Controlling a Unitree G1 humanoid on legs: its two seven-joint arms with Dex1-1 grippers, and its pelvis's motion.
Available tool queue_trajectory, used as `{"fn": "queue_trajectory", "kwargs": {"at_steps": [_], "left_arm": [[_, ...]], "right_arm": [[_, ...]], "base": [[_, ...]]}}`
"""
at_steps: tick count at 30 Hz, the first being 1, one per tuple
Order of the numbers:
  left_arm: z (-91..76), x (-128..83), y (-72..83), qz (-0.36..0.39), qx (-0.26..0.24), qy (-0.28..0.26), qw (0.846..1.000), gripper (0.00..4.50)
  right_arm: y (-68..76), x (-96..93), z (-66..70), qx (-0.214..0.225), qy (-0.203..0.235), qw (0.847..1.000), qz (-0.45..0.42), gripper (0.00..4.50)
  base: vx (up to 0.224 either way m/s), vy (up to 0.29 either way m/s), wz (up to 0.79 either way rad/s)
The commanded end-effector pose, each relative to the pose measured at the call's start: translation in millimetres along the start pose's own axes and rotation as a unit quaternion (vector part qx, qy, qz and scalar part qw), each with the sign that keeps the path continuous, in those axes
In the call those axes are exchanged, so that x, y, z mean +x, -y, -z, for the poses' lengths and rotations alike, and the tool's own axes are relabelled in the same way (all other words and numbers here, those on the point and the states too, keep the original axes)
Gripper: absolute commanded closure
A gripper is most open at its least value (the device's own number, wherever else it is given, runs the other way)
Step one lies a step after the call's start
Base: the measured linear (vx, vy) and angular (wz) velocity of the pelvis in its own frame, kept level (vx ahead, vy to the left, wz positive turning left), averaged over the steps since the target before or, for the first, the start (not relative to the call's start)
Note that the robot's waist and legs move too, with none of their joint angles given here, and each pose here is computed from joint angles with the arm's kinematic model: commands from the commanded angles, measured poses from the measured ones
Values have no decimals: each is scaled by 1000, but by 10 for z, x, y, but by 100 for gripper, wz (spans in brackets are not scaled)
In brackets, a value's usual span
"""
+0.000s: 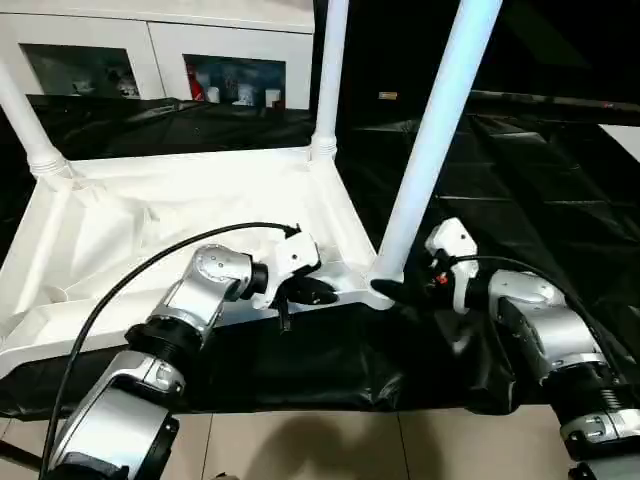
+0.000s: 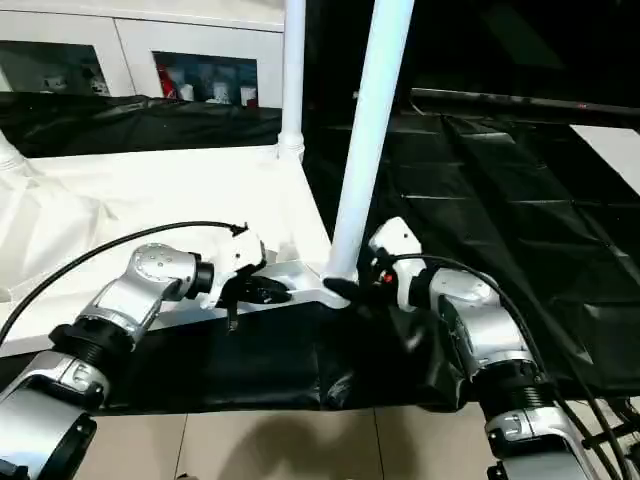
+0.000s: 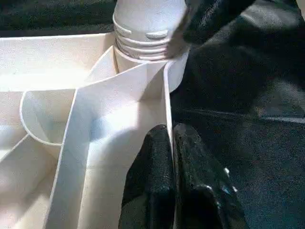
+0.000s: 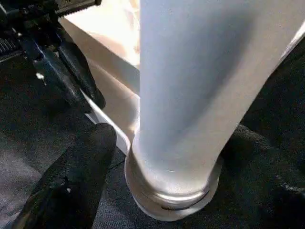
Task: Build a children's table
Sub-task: Rotate leg to tighten
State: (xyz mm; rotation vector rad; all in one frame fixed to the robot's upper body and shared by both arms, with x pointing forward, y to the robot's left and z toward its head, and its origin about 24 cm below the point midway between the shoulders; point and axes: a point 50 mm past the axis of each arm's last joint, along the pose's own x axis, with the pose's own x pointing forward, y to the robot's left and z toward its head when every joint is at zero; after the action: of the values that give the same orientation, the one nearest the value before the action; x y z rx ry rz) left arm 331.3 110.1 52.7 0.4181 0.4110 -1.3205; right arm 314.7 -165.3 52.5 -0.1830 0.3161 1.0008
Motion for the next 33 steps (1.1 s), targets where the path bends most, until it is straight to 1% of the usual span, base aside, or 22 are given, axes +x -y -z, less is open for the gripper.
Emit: {"fn": "queue_trajectory", "kwargs": {"at_steps": [1,4,5,6,9,12,13,14,21,23,24,25,26,28,30,31,33], "left_arm": [[105,70,100,27,-21,-5,999,450],[95,71,94,26,-19,-5,999,450],[91,70,93,25,-19,-5,1000,450],[88,69,94,25,-18,-5,1000,450],[89,62,92,25,-18,-6,1000,450],[97,56,92,25,-17,-9,999,450],[98,55,92,25,-17,-10,999,450],[100,53,91,25,-17,-10,999,450],[114,47,92,25,-18,-15,999,450],[106,64,73,11,-23,-16,1000,450],[83,97,40,-11,-33,-15,999,450],[83,97,40,-11,-33,-15,999,450],[61,138,12,-32,-39,-16,999,450],[15,231,-27,-65,-45,-21,997,450],[-23,297,-57,-94,-53,-22,994,450],[-67,366,-72,-114,-58,-21,991,450],[-134,463,-85,-142,-67,-22,987,450]], "right_arm": [[29,13,-7,-11,-12,1000,-2,85],[38,59,4,-3,-9,1000,0,85],[47,76,0,3,-5,1000,4,99],[52,85,-9,6,0,1000,7,99],[56,97,-27,8,5,1000,6,135],[45,96,-21,10,5,1000,-2,149],[43,97,-17,11,5,1000,-4,167],[43,95,-7,9,2,1000,-5,173],[31,84,41,15,0,1000,-6,183],[41,97,60,30,8,999,20,183],[67,125,91,46,12,997,63,183],[67,125,91,46,12,997,63,183],[87,158,131,61,15,992,107,183],[93,229,210,104,23,977,183,184],[87,273,256,132,27,964,229,184],[67,324,294,156,29,951,267,184],[19,415,325,181,26,934,306,184]], "base": [[0,0,0],[0,0,0],[0,0,0],[0,0,0],[0,0,0],[0,0,0],[0,0,0],[0,0,0],[0,0,0],[0,0,0],[0,0,0],[0,0,0],[0,0,0],[0,0,0],[0,0,0],[0,0,0],[0,0,0]]}}
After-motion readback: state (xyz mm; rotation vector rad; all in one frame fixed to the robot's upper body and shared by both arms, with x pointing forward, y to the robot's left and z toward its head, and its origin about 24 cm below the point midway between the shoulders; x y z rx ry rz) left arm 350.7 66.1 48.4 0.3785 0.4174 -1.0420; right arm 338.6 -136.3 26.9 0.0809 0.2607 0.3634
